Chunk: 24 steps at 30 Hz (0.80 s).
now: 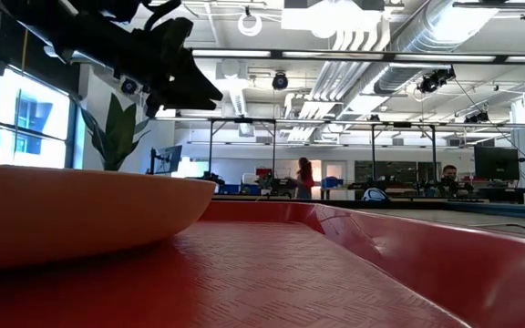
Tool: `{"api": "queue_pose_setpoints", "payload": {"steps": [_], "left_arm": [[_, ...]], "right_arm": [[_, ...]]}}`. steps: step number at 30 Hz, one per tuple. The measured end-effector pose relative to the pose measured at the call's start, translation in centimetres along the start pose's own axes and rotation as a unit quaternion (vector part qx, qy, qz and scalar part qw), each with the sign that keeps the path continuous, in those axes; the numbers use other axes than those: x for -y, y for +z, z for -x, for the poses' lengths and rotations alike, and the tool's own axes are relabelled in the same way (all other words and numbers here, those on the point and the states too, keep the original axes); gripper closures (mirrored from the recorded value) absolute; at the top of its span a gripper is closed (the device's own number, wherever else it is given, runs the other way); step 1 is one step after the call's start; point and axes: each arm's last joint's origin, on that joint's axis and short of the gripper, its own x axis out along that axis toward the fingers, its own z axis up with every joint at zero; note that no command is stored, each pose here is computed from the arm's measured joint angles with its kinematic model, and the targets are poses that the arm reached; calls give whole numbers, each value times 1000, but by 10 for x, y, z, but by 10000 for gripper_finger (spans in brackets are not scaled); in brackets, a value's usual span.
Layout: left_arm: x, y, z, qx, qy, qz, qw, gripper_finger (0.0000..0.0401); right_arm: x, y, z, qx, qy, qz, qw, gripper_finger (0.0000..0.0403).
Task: Pick and place plate/cup/fork/spoon on tray
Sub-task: Put the brown cup on the top right of the red tray
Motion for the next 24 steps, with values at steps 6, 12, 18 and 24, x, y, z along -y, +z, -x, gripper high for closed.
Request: {"api": "queue_pose_setpoints", "payload": {"steps": [6,12,18,24], "left_arm": [[0,0,0,-1,0,-1,1000,277],[0,0,0,-2,0,-23,1000,277],[-1,-2,0,-12,3,-27,1000,277],[-4,-4,7,-39,8,-35,999,277]], "right_arm": [[-22,16,22,14,23,-2,1000,398],[-43,45,57,76,26,-6,997,400],[-85,69,51,67,12,13,998,401],[-146,78,39,62,33,72,995,402]]}}
